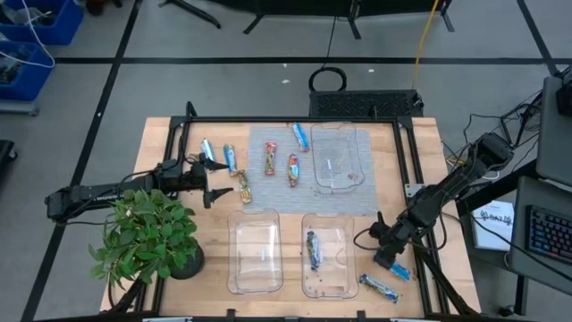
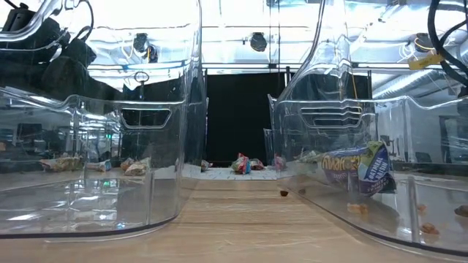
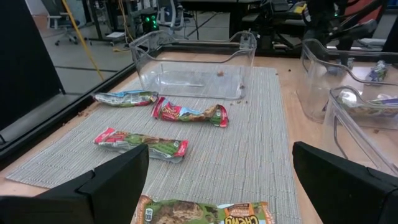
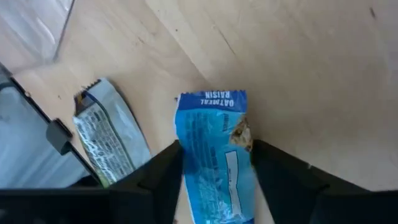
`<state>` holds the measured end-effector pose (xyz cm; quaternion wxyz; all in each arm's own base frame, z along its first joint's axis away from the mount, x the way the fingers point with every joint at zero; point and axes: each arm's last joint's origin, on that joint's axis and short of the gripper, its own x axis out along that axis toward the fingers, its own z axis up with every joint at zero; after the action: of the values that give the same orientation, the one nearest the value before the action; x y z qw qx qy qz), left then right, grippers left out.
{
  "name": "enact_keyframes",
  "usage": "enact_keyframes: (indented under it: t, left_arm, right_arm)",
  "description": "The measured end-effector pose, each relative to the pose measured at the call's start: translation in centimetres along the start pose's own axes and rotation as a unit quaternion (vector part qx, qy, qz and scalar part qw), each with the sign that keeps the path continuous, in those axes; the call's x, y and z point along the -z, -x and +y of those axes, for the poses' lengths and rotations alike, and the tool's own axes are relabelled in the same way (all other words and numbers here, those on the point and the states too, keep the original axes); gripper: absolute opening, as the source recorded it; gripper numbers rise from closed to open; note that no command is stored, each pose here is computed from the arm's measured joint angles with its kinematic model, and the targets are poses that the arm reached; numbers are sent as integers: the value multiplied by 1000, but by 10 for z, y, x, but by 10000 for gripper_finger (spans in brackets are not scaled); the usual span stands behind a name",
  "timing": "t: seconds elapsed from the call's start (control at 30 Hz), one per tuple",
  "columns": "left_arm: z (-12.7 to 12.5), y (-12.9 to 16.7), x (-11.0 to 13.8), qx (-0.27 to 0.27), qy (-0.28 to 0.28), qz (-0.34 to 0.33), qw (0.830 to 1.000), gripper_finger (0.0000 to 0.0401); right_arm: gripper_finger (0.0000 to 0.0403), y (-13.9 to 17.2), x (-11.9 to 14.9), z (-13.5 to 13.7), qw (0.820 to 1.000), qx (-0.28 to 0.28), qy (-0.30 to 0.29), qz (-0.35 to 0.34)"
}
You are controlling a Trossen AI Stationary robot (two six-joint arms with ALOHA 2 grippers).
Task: Pick and place Granola Bars by type
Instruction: Put the top blue granola bar into the bottom right transparent bin
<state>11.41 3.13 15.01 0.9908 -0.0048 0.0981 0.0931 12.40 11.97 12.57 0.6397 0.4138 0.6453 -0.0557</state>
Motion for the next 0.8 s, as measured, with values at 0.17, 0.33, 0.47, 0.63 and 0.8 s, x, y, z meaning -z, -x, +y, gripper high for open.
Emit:
enact_keyframes:
  t: [0.17,0.33,0.47,0.63,0.8]
  left_arm:
    - [0,0,0,0,1,0,1000,397]
    - [0,0,0,0,0,0,1000,397]
    - [0,0,0,0,0,0,1000,397]
    - [0,0,0,0,0,0,1000,397]
    - [0,0,0,0,0,-1,1000,397]
  right_arm:
    - [34,-1,-1,-2,999,12,40,-13]
    - [11,1,-4,-2,994,14,83,-65]
    - [5,11,-4,-2,990,14,94,-109]
    - [3,47,-2,8,981,-8,109,-159]
    - [1,95,1,24,954,-24,150,-257]
